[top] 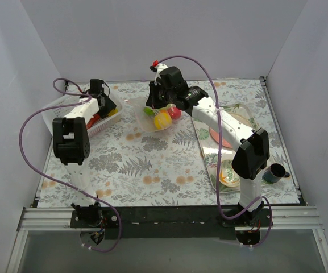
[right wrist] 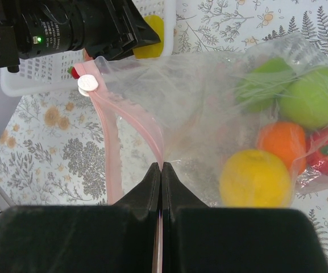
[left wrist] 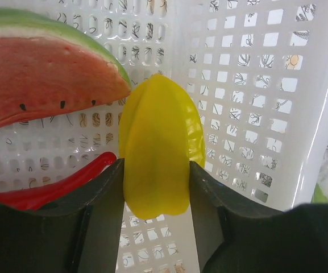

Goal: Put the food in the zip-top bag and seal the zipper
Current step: Pick up the fake fruit from the bin.

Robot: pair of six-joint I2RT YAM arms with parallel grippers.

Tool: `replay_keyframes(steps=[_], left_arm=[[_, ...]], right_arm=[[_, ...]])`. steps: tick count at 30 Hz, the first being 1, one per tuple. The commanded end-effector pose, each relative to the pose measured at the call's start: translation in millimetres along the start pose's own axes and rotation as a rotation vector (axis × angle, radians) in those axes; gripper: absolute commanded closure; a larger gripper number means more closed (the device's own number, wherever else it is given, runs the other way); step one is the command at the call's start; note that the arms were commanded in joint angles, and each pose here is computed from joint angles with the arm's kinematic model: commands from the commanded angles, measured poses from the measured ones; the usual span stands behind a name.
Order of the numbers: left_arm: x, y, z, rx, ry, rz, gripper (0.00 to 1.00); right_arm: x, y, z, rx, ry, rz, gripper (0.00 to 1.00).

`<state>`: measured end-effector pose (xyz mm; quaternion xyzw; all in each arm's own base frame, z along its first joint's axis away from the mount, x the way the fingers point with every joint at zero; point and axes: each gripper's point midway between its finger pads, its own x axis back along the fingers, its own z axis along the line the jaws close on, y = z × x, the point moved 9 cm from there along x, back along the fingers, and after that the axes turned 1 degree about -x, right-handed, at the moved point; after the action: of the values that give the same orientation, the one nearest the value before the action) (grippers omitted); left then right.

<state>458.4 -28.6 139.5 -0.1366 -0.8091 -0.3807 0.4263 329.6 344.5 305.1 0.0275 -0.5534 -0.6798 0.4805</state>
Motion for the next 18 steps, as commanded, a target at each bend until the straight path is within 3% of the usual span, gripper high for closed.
replay_keyframes(steps=[1,9,12,18], left_arm=[[41,27,-13,-0.018,-0.058,-0.111,0.73],[119,54,-7,-0.096,-0.065,-0.287,0.75],[148,52,-5,-0.125,-0.118,-0.306,0.75],[201,20,2,-0.150,-0.338,-0.216,0.75]], right_arm=[[21,25,12,0.020,0.037,-0.087,0.99],[12,27,12,0.018,0.031,-0.076,0.99],[7,29,11,0.018,0.028,-0.080,0.99],[-5,26,9,0.001,0.015,-0.060,0.99]])
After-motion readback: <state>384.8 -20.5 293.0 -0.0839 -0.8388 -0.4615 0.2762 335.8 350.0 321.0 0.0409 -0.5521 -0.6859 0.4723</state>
